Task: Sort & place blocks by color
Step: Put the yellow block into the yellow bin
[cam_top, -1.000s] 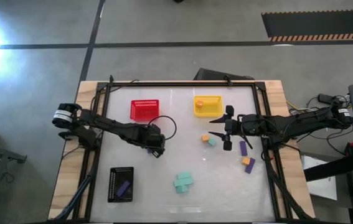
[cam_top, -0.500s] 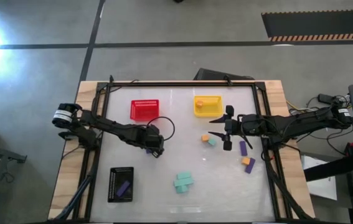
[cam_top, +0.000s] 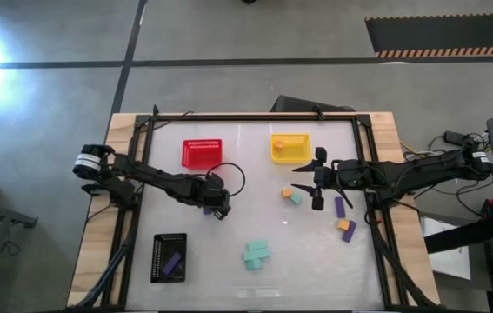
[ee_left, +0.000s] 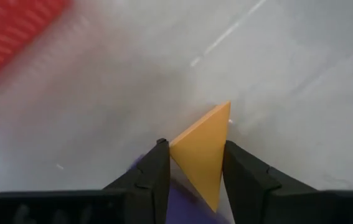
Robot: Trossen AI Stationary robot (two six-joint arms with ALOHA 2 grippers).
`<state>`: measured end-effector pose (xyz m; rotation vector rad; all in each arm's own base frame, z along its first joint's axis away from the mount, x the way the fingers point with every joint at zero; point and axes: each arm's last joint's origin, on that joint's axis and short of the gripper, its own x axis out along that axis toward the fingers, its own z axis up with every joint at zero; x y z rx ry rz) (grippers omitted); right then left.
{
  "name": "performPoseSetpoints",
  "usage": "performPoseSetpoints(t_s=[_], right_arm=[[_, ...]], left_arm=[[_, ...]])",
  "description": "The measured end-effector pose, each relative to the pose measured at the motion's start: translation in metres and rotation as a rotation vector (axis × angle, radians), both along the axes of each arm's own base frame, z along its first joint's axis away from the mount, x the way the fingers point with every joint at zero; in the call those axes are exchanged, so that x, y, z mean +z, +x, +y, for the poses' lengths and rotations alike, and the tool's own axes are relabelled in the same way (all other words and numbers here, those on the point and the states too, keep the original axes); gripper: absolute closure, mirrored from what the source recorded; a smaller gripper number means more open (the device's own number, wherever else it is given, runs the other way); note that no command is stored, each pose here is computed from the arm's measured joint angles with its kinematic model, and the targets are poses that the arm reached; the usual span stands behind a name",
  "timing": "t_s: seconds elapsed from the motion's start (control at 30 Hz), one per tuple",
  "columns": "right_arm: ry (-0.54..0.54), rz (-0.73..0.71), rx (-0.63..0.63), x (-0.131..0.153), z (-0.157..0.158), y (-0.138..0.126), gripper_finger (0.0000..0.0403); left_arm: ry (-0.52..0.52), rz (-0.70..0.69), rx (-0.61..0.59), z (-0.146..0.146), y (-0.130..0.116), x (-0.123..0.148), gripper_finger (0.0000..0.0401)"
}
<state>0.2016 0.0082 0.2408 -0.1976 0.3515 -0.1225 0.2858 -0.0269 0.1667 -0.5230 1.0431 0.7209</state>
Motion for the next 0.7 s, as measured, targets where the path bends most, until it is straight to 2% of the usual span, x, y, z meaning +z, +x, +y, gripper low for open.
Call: performPoseSetpoints(t_s=[0.17,0.3,0.47,0.57,0.7], right_arm=[[0.0,0.0,0.0,0.0,0.0,0.0,0.0202],[0.002,-0.035,0.015,0.001,0.001,0.003,0.0202],[-0.022,-0.169,0.16,0.002,0.005,0.016,0.0202],[-0.04,-0.257,0.244,0.002,0.009,0.028,0.0202],[-0.054,-0.325,0.315,-0.003,0.012,0.042,0.0202]], left_arm=[[0.112,-0.117,-0.077,-0.004,0.007,0.024,0.0299],[0.218,-0.351,-0.272,-0.013,0.022,0.051,0.0299],[0.417,-0.638,-0.492,-0.028,0.035,0.081,0.0297],[0.5,-0.756,-0.544,-0.034,0.039,0.094,0.029],[0.528,-0.796,-0.559,-0.037,0.039,0.099,0.0291]])
